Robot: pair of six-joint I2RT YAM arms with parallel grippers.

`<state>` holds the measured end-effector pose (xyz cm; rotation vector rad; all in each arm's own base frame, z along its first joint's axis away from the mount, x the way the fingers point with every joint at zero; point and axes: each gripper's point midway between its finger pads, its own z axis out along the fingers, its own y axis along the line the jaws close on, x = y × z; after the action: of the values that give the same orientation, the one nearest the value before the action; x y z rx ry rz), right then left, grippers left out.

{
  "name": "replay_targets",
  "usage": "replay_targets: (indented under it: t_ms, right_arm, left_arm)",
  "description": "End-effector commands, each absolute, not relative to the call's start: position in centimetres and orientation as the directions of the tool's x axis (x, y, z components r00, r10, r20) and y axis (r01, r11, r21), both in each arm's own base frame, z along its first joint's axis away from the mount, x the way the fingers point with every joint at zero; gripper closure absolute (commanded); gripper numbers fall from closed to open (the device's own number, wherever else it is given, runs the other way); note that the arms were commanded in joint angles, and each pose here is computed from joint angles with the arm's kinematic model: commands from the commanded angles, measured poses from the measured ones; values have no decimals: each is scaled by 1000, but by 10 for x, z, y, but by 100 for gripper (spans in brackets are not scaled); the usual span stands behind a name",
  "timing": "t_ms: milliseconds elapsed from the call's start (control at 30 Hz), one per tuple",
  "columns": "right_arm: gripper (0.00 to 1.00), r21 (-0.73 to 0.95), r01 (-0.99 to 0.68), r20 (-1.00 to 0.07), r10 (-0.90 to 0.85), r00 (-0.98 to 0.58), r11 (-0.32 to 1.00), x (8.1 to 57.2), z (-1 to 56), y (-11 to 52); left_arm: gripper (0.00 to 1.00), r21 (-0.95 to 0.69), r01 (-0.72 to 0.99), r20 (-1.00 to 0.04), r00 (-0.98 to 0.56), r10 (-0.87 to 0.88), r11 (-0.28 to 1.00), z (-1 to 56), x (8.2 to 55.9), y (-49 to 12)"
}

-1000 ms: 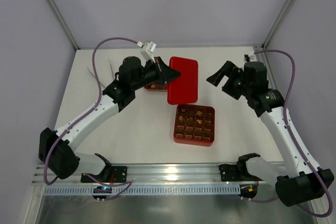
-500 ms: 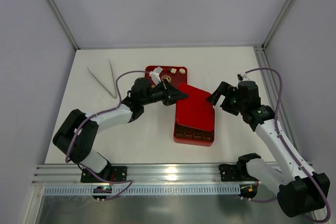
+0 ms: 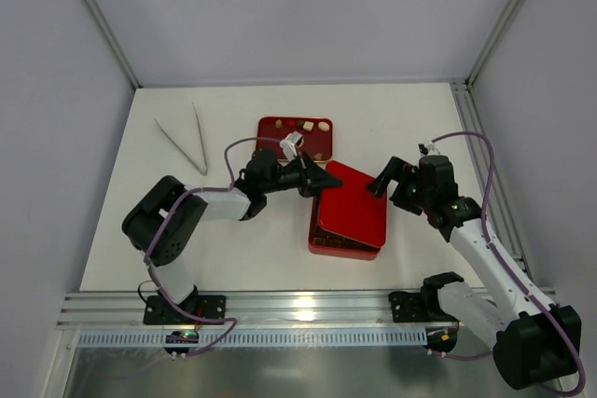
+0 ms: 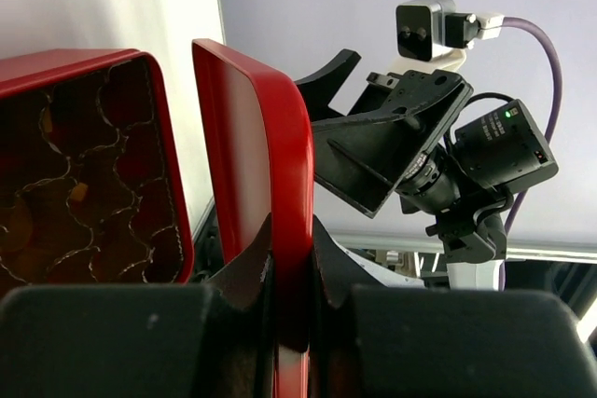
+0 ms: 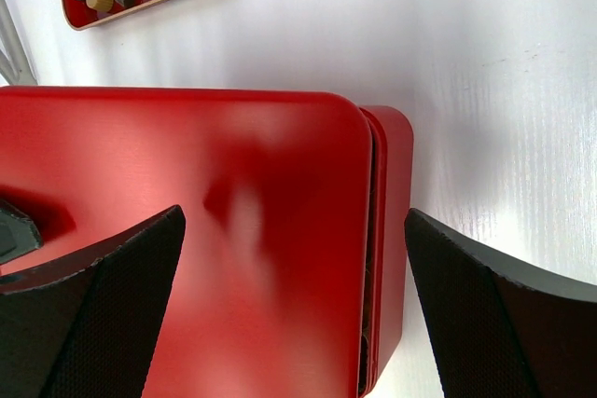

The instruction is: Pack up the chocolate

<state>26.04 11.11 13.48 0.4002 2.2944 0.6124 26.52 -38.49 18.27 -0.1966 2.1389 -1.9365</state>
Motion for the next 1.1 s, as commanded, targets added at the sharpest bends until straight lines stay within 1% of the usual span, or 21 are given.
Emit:
replay_targets:
  t_ms: [0,433,733,833,1000,1033,1067]
  right_arm:
    - [0,538,71,-617,449,-647,840,268,144,109]
    - [0,549,84,-588,455,-669,832,261,120,112]
    - [0,546,86,-580,450,-679,834,259,110,112]
    - [0,545,91,-574,450,-685,834,258,105,112]
    - [0,545,97,-565,450,-692,833,257,100,112]
    - [0,545,98,-564,450,-693,833,257,99,112]
    - [0,548,99,-562,453,-692,831,257,99,113]
  left_arm:
    - [100,-991,128,-133,-966,-221,34,199,257,-390]
    - [100,-991,98,-114,-974,-195,89,154,254,-391]
    - [98,-990,95,-115,-970,-215,102,144,261,-382]
    - [94,-990,96,-117,-970,-213,107,141,262,-380]
    - [84,-989,91,-115,-969,-220,116,136,265,-374]
    - [81,-989,90,-115,-969,-221,120,134,266,-372]
    - [79,-989,86,-111,-969,-222,122,133,267,-371]
